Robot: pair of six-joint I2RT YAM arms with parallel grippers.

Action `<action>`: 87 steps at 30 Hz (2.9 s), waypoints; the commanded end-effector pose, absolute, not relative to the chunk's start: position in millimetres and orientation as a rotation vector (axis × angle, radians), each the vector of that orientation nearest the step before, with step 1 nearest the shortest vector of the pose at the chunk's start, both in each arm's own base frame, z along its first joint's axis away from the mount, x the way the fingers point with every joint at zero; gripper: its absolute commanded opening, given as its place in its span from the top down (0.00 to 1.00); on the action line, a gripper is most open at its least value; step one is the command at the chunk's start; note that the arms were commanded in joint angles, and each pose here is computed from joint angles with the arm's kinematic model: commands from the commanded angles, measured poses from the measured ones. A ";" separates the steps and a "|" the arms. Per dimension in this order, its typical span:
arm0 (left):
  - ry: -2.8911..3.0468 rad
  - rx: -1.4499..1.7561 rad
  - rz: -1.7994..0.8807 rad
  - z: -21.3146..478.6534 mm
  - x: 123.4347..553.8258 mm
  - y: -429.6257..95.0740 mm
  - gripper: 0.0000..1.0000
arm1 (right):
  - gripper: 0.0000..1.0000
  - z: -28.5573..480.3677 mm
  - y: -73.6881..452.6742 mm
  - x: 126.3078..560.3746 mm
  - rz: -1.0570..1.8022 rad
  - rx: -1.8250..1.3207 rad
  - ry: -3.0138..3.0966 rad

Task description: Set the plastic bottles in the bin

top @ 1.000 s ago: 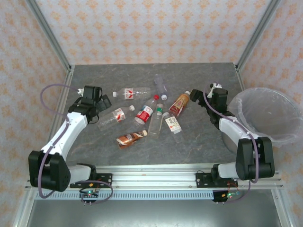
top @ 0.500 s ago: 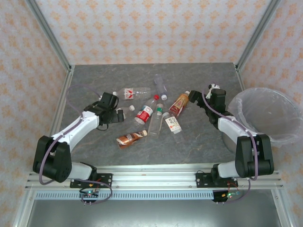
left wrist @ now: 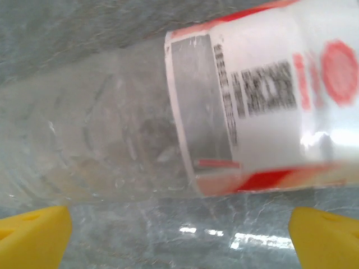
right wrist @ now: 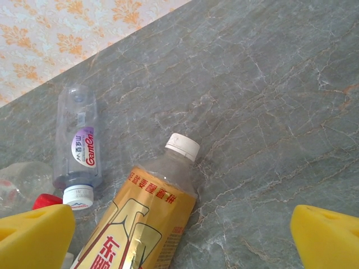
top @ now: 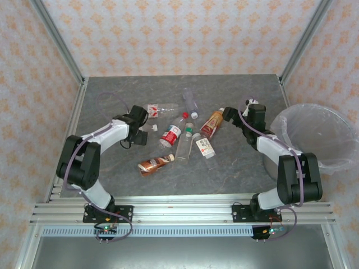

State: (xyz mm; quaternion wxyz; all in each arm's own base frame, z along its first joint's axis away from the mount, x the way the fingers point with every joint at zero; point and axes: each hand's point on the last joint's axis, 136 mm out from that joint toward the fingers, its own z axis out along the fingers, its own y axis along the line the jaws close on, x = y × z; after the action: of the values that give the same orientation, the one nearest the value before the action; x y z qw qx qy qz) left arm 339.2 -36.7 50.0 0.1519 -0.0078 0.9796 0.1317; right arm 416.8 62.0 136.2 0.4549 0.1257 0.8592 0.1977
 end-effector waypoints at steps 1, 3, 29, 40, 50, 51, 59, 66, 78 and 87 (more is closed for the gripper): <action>2.895 0.042 0.297 46.2 333.9 -50.5 0.00 | 0.01 146.7 64.3 422.5 0.485 0.303 2.097; 2.888 0.035 0.203 50.8 334.1 -61.5 0.00 | 0.01 145.2 64.1 421.4 0.486 0.307 2.100; 2.385 -1.326 -0.061 70.9 395.0 -56.1 0.00 | 0.01 139.3 73.5 416.8 0.525 0.304 2.107; 2.439 -1.257 0.039 40.9 390.8 -54.7 0.04 | 0.01 143.7 70.4 408.1 0.491 0.275 2.102; 2.524 -0.964 0.136 31.9 379.0 -52.9 0.24 | 0.01 148.0 70.8 406.8 0.504 0.291 2.103; 2.526 -0.943 0.154 31.9 377.3 -50.4 0.25 | 0.01 147.3 69.4 406.6 0.499 0.308 2.105; 2.527 -0.779 0.145 39.6 375.0 -48.9 0.34 | 0.01 155.0 77.0 405.6 0.585 0.344 2.096; 2.497 -0.665 0.115 53.6 377.5 -49.9 0.42 | 0.01 175.5 83.8 398.6 0.723 0.428 2.015; 2.464 -0.509 0.015 73.6 376.8 -59.9 0.48 | 0.01 183.9 106.4 391.6 0.852 0.447 2.020; 2.341 -0.390 -0.171 129.3 367.2 -74.7 0.50 | 0.01 205.7 138.6 394.3 1.074 0.550 2.008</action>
State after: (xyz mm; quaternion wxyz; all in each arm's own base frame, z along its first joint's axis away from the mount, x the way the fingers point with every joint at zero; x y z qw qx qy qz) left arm 366.9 -65.9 111.7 0.3473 -0.1770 0.9204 -0.0319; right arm 388.2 122.9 178.1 0.3876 0.2183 0.8098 0.3827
